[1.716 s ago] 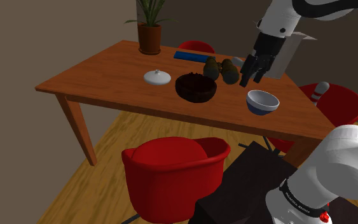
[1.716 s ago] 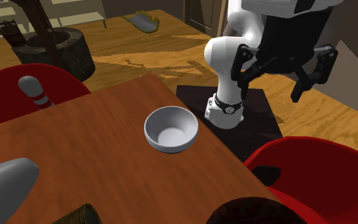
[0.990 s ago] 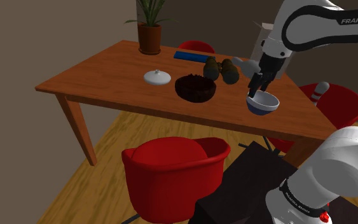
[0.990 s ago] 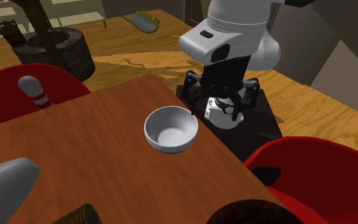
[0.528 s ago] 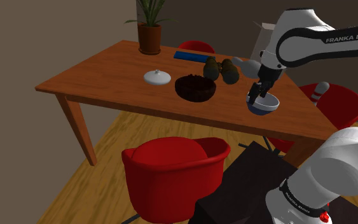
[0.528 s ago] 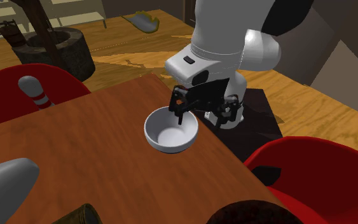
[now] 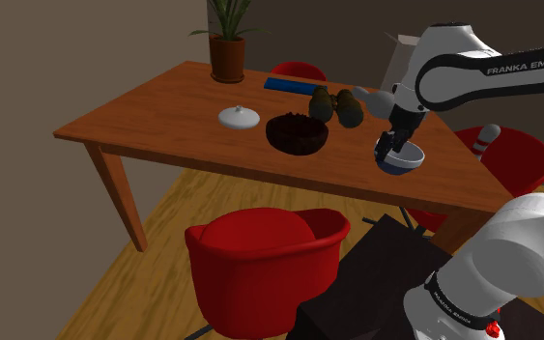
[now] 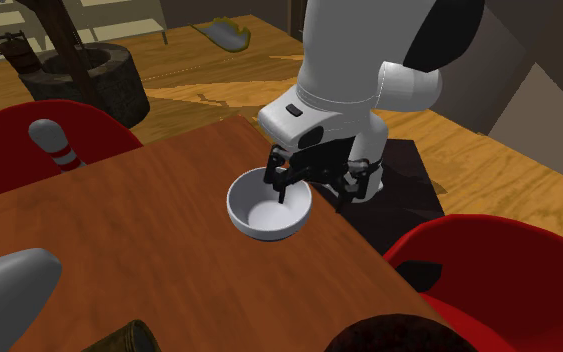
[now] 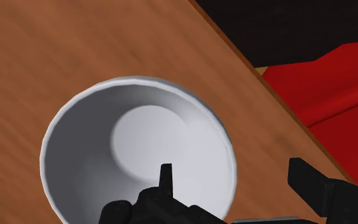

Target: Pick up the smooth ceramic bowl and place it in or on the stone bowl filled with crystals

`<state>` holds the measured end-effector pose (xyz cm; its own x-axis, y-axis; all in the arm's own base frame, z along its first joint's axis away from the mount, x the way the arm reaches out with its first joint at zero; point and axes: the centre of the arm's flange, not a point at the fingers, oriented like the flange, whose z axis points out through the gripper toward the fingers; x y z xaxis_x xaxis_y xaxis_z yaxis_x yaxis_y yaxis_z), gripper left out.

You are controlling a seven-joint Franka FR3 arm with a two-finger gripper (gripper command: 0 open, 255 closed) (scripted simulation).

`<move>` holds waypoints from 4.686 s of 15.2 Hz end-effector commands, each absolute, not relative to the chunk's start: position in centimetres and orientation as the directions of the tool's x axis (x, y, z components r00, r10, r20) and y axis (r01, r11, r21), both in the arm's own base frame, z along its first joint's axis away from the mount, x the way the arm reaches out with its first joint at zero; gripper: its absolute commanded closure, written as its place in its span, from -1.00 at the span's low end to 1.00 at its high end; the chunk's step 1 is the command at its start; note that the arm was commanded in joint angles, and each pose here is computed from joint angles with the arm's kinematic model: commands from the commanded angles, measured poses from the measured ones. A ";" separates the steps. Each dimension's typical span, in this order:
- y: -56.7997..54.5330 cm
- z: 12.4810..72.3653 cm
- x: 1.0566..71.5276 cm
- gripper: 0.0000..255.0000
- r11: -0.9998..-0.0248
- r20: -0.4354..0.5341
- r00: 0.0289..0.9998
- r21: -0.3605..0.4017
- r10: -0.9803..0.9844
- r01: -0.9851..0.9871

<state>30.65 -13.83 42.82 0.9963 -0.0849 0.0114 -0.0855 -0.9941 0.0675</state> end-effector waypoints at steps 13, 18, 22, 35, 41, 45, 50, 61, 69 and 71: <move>-13.8 42.8 30.6 1.00 -0.994 0.012 0.996 0.068 -0.085 -0.086; -13.8 45.4 30.6 1.00 -0.994 0.012 0.996 0.068 -0.085 -0.086; -13.8 47.6 30.6 1.00 -0.994 0.012 0.996 0.068 -0.085 -0.086; -13.8 54.4 30.6 1.00 -0.994 0.012 0.996 0.068 -0.085 -0.086; -13.8 57.6 30.6 1.00 -0.994 0.012 0.996 0.068 -0.085 -0.086; -13.8 59.7 30.6 1.00 -0.994 0.012 0.996 0.068 -0.085 -0.086; -11.0 60.5 35.1 1.00 -0.994 0.012 0.996 0.068 -0.085 -0.086; -3.1 61.9 47.2 1.00 -0.994 0.012 0.996 0.068 -0.085 -0.086; 2.6 63.0 56.0 1.00 -0.994 0.012 0.996 0.068 -0.085 -0.086; 3.7 62.7 57.7 1.00 -0.994 0.012 0.996 0.068 -0.085 -0.086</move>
